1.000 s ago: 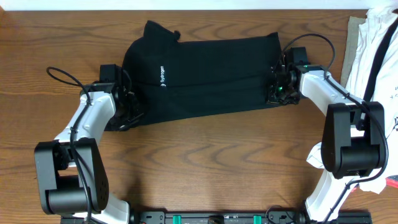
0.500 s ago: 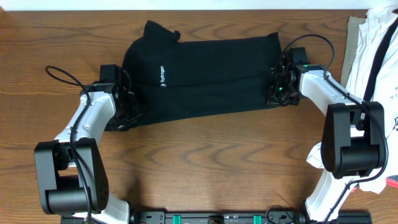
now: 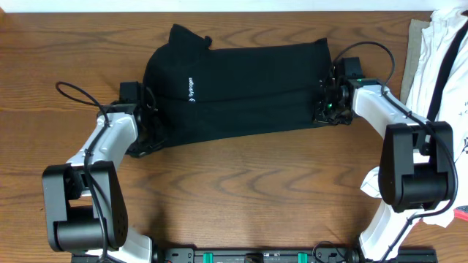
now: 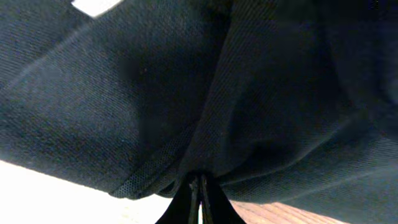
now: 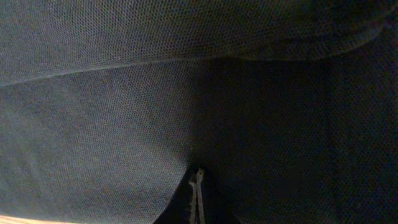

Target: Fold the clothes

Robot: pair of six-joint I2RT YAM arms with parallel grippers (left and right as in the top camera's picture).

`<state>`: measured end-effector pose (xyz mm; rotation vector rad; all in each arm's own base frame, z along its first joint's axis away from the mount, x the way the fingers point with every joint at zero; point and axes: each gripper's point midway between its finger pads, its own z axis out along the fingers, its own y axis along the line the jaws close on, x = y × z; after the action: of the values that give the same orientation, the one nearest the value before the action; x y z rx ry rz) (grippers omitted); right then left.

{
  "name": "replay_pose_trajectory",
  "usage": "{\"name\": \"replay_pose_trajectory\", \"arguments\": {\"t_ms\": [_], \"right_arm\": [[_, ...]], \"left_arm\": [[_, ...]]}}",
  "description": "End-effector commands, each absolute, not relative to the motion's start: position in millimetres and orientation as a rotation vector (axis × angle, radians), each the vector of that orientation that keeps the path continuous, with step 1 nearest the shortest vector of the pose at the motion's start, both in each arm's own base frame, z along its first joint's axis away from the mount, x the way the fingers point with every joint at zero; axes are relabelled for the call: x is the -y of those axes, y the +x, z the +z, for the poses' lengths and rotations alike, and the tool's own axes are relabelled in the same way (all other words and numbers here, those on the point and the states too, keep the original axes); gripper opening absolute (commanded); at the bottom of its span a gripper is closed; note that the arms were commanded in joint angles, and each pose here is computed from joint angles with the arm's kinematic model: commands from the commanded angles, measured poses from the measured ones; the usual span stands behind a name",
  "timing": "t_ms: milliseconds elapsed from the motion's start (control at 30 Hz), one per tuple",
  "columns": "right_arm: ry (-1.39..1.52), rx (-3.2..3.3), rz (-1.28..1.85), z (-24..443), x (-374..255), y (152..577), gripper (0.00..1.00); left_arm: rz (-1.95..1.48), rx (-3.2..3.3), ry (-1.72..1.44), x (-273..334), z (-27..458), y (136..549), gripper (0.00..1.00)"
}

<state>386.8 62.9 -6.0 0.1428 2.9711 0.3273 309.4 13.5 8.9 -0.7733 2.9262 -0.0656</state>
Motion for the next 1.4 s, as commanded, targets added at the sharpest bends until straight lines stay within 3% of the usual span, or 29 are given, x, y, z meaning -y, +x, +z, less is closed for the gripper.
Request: {"name": "replay_pose_trajectory", "arguments": {"t_ms": [0, 400, 933, 1367], "right_arm": [[0.225, -3.148, 0.156, -54.7, -41.3, 341.1, 0.01], [0.393, -3.208, -0.048, -75.8, -19.1, 301.4, 0.01], [0.553, -3.396, -0.142, -65.4, -13.9, 248.8, 0.01], [0.536, -3.461, -0.202, -52.7, -9.4, 232.0, 0.01]], "left_arm": [[-0.030, -2.958, -0.786, -14.8, -2.8, 298.4, 0.06], [0.121, -2.946, -0.790, -31.6, -5.7, 293.4, 0.06], [0.289, -3.140, -0.822, -37.7, 1.0, 238.3, 0.06], [0.028, -2.843, -0.771, -23.4, 94.0, 256.8, 0.06]]}}
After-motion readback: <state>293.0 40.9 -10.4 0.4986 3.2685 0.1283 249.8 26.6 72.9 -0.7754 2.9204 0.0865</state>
